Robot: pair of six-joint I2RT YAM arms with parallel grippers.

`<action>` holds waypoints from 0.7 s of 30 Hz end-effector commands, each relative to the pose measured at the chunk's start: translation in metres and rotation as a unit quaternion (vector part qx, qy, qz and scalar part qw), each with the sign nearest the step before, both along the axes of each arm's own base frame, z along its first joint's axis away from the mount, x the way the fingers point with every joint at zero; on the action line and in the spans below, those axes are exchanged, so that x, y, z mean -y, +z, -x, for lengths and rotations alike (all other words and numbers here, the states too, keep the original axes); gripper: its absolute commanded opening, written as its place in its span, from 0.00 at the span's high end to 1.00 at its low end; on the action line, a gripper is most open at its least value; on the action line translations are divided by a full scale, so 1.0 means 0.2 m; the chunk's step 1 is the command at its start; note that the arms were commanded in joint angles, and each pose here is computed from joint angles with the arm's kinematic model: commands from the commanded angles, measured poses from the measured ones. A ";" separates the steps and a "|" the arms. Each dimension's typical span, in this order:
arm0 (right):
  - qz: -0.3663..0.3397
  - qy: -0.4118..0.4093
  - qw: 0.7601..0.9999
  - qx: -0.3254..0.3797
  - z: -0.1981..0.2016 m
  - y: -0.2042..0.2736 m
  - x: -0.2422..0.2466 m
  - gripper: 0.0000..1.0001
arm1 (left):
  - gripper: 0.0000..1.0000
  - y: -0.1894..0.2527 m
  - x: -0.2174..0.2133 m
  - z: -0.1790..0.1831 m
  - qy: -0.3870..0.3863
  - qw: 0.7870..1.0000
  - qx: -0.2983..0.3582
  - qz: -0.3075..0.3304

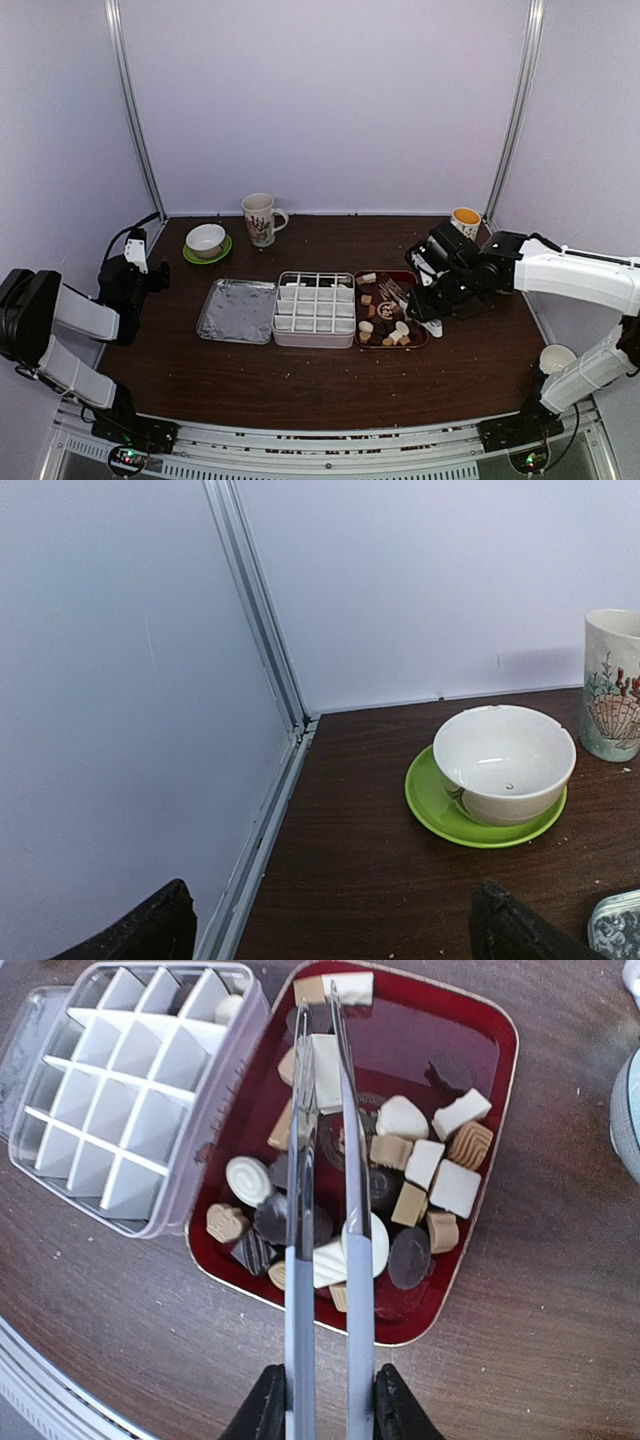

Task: Pack the chocolate
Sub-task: Pick up the fake chocolate from the plate, then place the fake chocolate in the empty pocket of the box.

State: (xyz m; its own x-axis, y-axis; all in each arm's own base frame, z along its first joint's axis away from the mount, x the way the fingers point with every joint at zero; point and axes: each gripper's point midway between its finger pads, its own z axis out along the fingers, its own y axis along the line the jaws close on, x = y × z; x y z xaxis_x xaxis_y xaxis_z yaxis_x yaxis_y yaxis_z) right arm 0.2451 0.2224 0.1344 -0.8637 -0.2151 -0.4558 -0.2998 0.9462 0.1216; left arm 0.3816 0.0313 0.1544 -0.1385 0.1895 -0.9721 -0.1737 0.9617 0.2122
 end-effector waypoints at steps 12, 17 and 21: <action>-0.188 0.119 0.968 0.115 -0.15 0.40 -0.44 0.81 | 0.02 0.06 -0.01 -0.02 0.000 1.000 0.022 0.004; -0.204 0.146 0.961 0.114 -0.21 0.36 -0.60 0.81 | 0.02 0.06 -0.01 -0.02 -0.001 1.000 0.023 0.004; -0.214 0.158 0.957 0.116 -0.25 0.32 -0.70 0.81 | 0.02 0.06 -0.01 -0.02 0.000 1.000 0.022 0.005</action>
